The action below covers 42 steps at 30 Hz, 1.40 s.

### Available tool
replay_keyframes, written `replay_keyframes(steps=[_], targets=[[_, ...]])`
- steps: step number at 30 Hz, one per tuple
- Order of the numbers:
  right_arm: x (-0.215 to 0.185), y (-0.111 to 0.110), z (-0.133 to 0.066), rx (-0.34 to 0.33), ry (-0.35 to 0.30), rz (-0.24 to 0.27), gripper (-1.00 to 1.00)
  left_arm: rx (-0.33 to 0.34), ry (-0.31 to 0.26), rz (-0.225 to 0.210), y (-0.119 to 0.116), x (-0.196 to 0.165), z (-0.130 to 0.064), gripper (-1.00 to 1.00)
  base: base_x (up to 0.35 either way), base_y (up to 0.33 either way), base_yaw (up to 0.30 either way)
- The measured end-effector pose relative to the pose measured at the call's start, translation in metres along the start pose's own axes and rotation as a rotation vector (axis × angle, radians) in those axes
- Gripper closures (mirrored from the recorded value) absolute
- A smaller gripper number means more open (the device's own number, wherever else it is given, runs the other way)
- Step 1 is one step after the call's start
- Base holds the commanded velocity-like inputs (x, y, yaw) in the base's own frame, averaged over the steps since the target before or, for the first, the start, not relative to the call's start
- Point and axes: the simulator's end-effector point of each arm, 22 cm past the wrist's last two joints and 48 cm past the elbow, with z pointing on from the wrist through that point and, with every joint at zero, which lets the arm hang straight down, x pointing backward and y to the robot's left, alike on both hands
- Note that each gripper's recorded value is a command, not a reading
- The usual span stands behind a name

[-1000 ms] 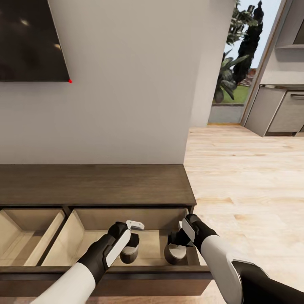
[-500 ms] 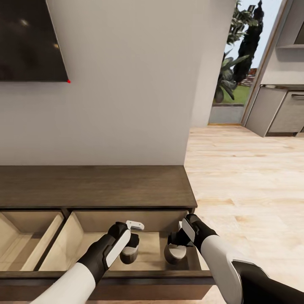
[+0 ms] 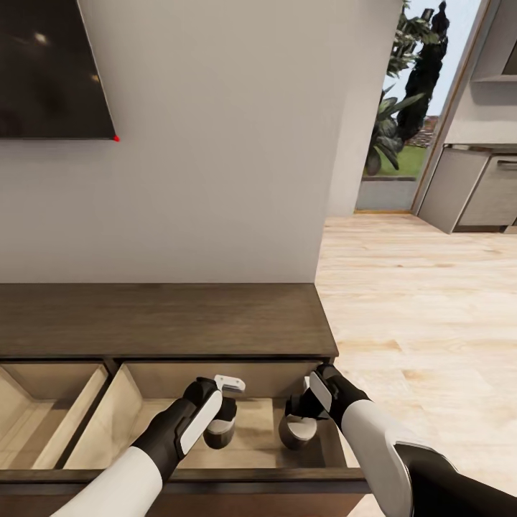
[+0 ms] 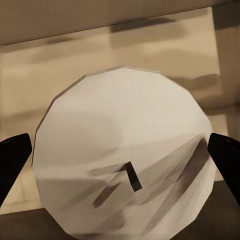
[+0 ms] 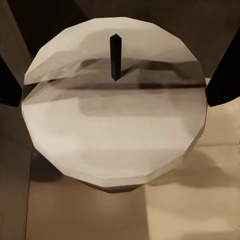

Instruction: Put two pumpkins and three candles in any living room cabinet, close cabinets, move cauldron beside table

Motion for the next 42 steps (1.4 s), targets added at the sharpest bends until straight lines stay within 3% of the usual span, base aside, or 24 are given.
replay_keyframes(steps=[8,30,42], targets=[[0.002,0.017,0.002,-0.077,0.005,0.002,1.0,0.001,0.001,0.0,0.0,0.0,0.001,1.0,0.0,0.0,0.0],[0.019,0.012,0.034,-0.079,0.069,0.011,1.0,0.013,0.065,-0.002,-0.004,0.023,0.03,1.0,0.0,0.0,0.0],[0.018,0.012,0.034,-0.079,0.067,0.01,1.0,0.013,0.061,-0.002,-0.004,0.021,0.029,1.0,0.0,0.0,0.0]])
